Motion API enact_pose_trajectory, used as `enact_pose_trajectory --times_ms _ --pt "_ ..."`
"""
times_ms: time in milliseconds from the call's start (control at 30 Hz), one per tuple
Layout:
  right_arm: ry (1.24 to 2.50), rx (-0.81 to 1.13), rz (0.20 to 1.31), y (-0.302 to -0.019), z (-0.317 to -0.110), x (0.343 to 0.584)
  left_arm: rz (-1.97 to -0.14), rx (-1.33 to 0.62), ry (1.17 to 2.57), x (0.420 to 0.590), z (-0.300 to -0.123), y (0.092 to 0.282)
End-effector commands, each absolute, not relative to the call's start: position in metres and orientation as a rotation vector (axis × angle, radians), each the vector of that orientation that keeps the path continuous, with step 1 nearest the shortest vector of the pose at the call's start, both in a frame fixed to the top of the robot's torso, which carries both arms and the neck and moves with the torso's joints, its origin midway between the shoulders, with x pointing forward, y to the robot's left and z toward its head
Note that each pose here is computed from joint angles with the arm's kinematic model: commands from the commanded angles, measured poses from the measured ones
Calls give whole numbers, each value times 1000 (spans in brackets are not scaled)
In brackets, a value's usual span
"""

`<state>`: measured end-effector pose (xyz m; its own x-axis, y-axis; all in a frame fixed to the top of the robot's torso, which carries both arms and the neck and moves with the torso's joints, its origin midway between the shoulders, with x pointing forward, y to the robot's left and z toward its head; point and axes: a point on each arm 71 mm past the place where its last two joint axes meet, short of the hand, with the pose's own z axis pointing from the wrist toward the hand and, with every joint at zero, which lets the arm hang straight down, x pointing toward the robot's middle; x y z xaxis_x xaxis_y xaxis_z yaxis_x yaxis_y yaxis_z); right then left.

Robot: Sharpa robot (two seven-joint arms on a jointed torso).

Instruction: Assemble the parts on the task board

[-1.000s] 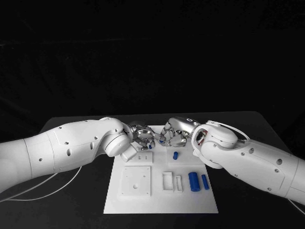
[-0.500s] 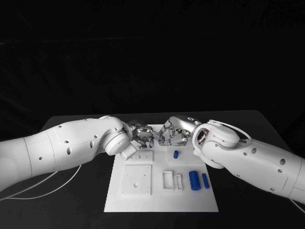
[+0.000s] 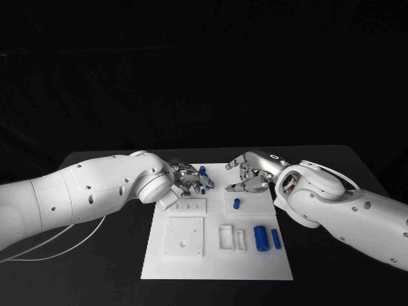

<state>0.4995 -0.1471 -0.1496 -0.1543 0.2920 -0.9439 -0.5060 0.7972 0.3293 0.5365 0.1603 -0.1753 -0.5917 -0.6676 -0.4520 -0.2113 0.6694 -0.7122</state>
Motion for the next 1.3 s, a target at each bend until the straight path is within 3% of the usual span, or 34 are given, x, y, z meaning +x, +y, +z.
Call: enact_pose_trajectory --times_ms 33,633,1300 --pt "1556 -126 730 -156 -144 499 -684 -608 2194 536 -178 165" --pt "1516 67 770 -196 -110 507 -451 -486 2297 526 -185 187" --pt "1524 110 767 -202 -106 512 -358 -518 2295 521 -192 200"
